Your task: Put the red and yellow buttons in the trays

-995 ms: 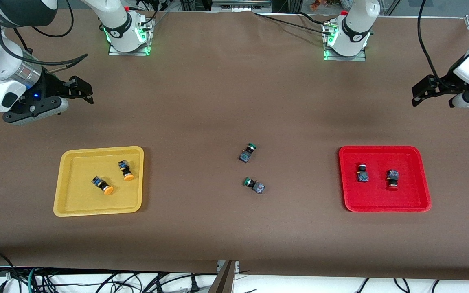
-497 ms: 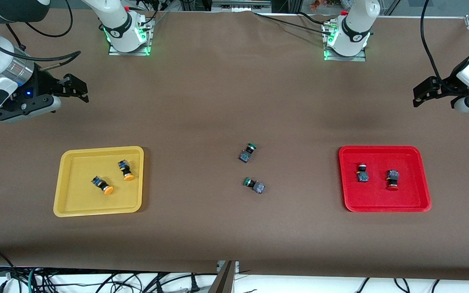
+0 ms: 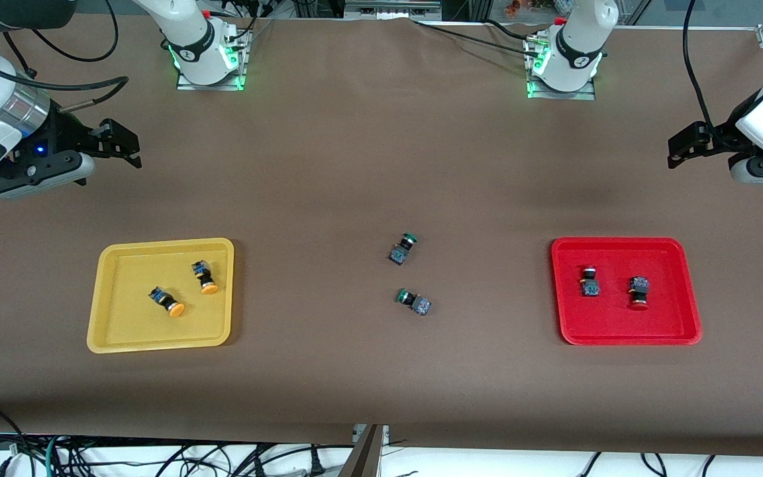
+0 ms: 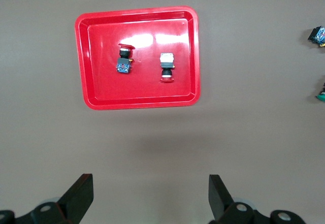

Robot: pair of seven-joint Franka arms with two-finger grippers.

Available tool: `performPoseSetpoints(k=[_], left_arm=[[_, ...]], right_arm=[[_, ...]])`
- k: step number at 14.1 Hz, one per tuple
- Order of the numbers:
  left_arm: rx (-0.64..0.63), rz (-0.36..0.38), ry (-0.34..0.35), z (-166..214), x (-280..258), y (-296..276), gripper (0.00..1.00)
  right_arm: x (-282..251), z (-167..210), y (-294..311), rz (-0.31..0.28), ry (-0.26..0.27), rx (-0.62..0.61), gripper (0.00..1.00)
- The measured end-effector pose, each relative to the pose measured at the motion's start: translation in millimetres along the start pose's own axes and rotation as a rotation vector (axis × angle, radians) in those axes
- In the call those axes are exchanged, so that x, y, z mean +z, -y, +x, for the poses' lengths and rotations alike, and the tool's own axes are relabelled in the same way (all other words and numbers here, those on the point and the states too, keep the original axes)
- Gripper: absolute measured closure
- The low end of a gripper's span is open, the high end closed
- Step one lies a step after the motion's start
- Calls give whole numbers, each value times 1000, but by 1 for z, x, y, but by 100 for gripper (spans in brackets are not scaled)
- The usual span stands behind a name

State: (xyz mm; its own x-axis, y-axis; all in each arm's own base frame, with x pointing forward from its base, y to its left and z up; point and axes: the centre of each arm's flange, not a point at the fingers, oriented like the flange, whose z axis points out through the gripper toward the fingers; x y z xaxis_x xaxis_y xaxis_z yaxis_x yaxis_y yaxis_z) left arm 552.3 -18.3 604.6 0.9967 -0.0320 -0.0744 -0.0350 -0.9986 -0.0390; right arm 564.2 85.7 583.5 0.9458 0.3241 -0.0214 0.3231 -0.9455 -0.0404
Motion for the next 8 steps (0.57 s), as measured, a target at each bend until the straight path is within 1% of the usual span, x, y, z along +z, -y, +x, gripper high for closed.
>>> performPoseSetpoints(k=[2,8], left_arm=[[1,-17,0,0,0,-2,0],[1,-18,7,3,4,-2,0]], right_arm=[[1,0,0,0,1,-1,0],[0,0,0,-3,2,-1,0]])
